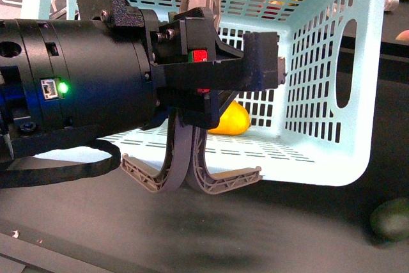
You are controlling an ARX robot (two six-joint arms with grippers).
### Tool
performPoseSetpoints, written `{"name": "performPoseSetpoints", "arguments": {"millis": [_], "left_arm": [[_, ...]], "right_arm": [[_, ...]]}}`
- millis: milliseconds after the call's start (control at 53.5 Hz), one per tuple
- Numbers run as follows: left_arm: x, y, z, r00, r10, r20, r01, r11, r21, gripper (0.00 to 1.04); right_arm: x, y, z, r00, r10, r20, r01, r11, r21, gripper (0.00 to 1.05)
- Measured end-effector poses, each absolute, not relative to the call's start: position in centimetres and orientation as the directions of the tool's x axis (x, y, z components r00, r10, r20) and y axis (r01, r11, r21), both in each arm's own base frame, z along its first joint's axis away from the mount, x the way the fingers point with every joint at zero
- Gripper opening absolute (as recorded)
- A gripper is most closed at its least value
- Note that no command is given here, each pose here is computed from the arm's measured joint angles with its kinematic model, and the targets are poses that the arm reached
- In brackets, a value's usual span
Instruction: Pick mango with right arm and hold basket with left
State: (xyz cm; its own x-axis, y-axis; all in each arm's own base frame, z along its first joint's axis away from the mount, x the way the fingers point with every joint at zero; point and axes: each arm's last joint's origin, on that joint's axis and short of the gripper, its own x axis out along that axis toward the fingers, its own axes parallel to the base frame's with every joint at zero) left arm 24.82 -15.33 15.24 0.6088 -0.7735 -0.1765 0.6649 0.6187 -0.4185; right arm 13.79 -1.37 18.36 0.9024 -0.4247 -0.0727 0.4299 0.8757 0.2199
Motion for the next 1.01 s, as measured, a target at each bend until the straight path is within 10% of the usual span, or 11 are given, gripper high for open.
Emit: {"name": "performPoseSetpoints", "arguments": {"millis": [430,598,1009], "left_arm": [[24.8,-15.3,15.2,0.607,-0.775,-0.176,0.666,0.618,-0.418,0.08],[24.8,-15.3,15.2,0.607,-0.775,-0.176,0.666,0.617,-0.419,0.08],[24.8,-15.3,15.2,0.607,-0.775,-0.176,0.666,0.617,-0.419,0.08]], "right_arm": [[13.7,-1.4,18.4,0.912,-0.405,-0.063,0.408,0.883,0.231,0.96],[13.2,-1.0,18.2,0.998,-0.066,-0.006,0.066,0.994,0.081,0.71],[12.1,0.0,16.8,1.000,-0.003,0.004,0.003,1.000,0.007,0.12]]}}
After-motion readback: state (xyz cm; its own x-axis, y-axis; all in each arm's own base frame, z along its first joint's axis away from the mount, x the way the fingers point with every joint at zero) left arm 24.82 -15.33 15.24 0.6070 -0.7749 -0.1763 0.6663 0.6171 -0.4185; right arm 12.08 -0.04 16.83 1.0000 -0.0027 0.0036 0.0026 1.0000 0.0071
